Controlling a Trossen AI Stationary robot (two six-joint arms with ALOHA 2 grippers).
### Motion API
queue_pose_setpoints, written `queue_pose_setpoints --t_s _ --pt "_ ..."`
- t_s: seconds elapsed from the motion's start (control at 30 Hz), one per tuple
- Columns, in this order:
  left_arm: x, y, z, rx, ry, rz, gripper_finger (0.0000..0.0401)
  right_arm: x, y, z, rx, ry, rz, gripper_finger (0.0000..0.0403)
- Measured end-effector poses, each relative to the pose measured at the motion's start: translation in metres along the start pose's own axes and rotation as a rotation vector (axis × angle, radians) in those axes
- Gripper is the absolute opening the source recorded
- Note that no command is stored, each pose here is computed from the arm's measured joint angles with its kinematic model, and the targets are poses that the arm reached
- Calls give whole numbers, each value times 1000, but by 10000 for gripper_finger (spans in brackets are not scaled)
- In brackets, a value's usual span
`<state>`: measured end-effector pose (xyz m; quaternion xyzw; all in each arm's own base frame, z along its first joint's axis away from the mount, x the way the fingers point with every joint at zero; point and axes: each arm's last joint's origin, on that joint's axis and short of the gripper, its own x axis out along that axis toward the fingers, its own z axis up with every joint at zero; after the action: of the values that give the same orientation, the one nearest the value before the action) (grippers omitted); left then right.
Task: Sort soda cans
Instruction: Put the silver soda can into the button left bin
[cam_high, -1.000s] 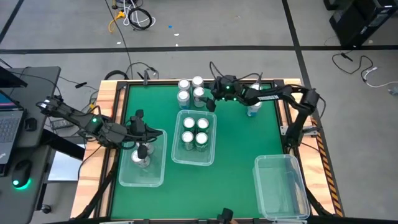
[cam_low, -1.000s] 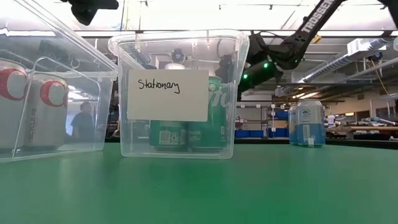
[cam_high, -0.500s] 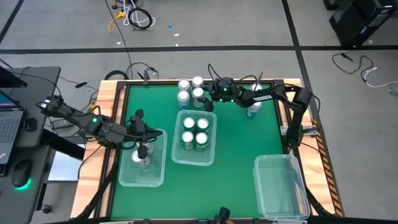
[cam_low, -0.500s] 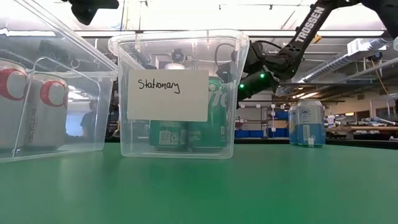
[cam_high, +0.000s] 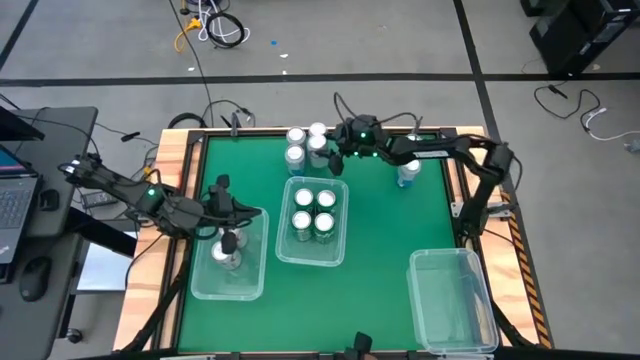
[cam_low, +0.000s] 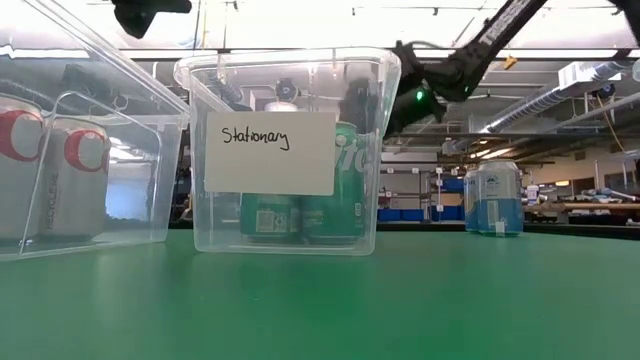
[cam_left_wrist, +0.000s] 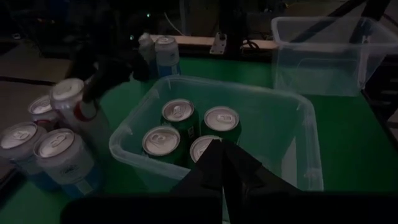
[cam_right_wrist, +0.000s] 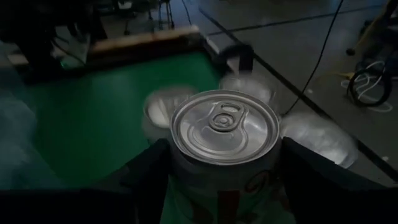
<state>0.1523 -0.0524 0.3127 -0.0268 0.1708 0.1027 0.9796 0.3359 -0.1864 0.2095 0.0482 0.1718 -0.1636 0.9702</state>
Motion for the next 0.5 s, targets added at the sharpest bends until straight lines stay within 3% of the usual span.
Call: queue_pose_setpoints --t_s 0.23,0.5 --pt "-13 5 16 -7 55 12 1 -44 14 45 -16 -84 14 251" --pt "-25 11 14 -34 302 131 1 -81 59 77 -68 -203 126 251"
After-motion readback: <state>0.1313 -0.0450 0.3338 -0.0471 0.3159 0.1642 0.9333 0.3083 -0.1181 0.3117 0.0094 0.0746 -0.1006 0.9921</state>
